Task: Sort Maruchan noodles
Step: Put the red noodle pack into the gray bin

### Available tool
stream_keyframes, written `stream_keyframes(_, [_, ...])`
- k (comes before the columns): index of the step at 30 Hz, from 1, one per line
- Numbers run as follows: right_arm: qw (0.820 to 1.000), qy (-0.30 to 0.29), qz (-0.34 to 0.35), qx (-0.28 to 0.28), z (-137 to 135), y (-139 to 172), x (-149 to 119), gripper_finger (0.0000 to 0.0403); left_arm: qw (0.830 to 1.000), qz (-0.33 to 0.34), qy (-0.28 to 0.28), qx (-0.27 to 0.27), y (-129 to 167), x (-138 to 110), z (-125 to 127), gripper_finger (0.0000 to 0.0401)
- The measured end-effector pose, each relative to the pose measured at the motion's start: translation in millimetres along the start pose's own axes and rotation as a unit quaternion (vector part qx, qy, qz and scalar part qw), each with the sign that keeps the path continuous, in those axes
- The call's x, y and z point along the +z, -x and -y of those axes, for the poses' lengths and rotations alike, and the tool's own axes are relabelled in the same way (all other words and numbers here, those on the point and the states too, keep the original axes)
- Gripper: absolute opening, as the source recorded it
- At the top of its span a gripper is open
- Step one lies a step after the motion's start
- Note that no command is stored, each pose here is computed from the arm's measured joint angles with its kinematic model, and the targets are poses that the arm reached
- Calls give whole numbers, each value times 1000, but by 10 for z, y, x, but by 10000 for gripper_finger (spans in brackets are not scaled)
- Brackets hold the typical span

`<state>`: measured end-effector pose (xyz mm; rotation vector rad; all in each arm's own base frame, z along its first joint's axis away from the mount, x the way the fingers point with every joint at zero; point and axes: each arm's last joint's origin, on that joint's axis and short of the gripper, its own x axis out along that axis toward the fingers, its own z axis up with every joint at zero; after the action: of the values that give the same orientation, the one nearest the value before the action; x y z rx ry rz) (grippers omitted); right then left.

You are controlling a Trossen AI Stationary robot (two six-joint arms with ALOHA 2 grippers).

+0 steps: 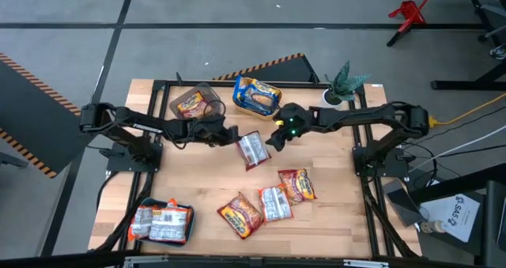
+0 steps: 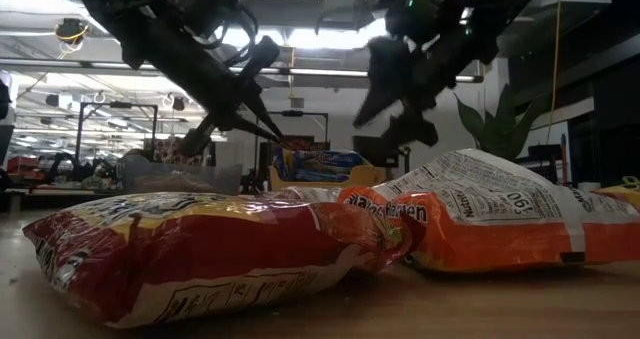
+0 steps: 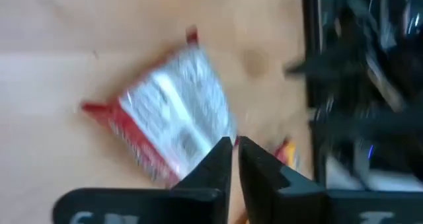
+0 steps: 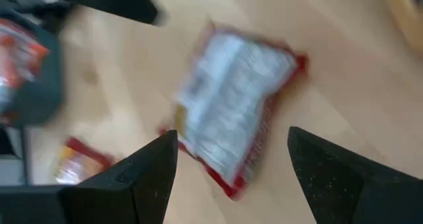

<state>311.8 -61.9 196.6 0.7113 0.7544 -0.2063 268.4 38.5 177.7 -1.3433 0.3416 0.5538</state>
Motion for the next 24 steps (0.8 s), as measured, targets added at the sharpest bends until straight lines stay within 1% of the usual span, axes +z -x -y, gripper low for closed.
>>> stream_keyframes(3, [1000, -4, -24, -11, 70, -144, -57, 271, 998, -49, -27, 27, -23, -78, -69, 46])
stream_keyframes(7, [998, -16, -59, -5, 168, -377, -138, 271, 994, -73, -58, 49, -65, -194, -138, 86])
stream_keyframes(10, [997, -21, -68, -2, 225, -510, -176, 277, 993, -85, -65, 47, -117, -281, -158, 119])
stream_keyframes(11, [997, -27, -72, -6, 247, -545, -190, 282, 993, -86, -66, 38, -141, -307, -147, 130])
stream_keyframes(13, [997, -36, -73, -10, 286, -594, -201, 295, 994, -78, -64, 40, -169, -355, -156, 152])
stream_keyframes(14, [997, -36, -66, -6, 291, -605, -184, 303, 995, -71, -63, 39, -199, -376, -164, 162])
stream_keyframes(16, [998, -39, -51, 1, 282, -624, -159, 317, 995, -60, -56, 53, -243, -408, -213, 182])
stream_keyframes(20, [998, -42, -42, -17, 305, -663, -170, 339, 995, -47, -14, 81, -391, -466, -352, 211])
stream_keyframes(24, [997, -54, -45, -19, 317, -681, -176, 348, 997, -37, 23, 69, -526, -495, -413, 226])
